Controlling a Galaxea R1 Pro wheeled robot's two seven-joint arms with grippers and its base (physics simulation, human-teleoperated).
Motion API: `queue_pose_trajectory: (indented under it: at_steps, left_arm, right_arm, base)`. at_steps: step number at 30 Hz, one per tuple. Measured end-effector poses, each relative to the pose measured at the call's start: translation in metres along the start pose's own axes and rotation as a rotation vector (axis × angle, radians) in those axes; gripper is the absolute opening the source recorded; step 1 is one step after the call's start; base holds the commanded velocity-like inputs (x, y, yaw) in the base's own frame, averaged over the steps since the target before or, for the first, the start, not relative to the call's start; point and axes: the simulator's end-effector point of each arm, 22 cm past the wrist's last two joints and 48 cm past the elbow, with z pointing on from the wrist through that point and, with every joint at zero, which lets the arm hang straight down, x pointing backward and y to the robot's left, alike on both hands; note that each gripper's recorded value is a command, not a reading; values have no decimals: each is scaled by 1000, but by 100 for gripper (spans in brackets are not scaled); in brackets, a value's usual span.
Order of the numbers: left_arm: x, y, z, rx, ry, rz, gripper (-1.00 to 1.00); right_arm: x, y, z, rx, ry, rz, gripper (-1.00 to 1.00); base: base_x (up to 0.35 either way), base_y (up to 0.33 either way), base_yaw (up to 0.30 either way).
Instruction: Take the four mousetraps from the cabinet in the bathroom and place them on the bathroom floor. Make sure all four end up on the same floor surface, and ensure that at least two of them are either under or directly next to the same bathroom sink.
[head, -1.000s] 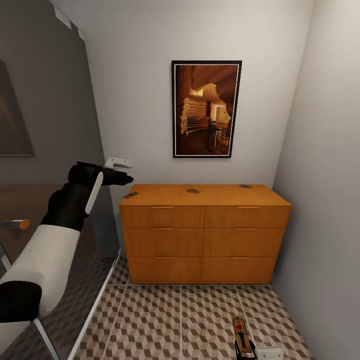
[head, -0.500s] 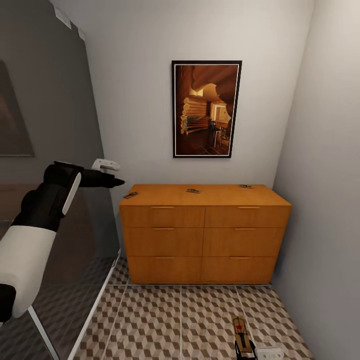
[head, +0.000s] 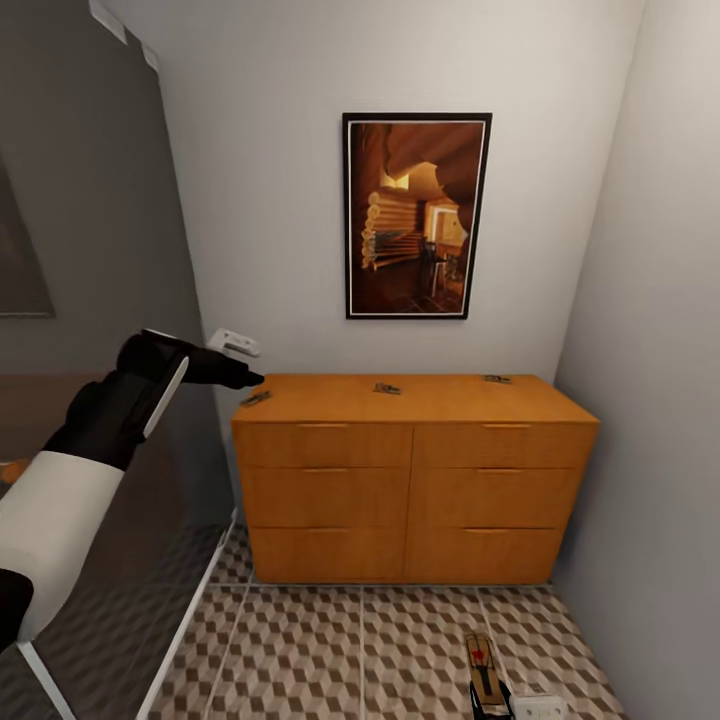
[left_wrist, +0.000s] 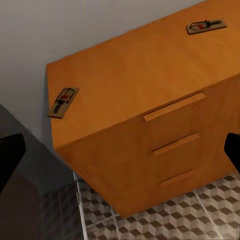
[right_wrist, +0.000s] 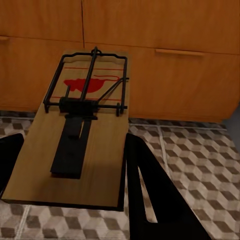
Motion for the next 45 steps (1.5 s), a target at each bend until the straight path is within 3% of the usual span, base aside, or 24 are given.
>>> queue_pose_trajectory:
  at_steps: [4,8,13,21,35,45]
  left_arm:
    - [1,-1,1,1,3,3,100]
    - [2,-1,1,0,5,3,100]
    - [2,1,2,-1,6,3,100]
    - [23,5,13,-1,55,-16,100]
    - [27,8,23,3,33,-4,100]
    - [37,10,28,3,56,-14,100]
  right_arm:
    - [0,6,0,-30,0,-3,-100]
    - [1,20,-1,-104,2,-11,-100]
    - [8,24,-7,-131,12,-13,-100]
    - [17,22,-15,-134,23,-16,-100]
    - [17,22,-15,-134,25,-16,-100]
    - [18,22,-15,-135,28,-17,-100]
  base:
    - [278,0,0]
    - [212,0,0]
    - [62,0,0]
    - [4,0,0]
    - [55,0,0]
    - [208,0,0]
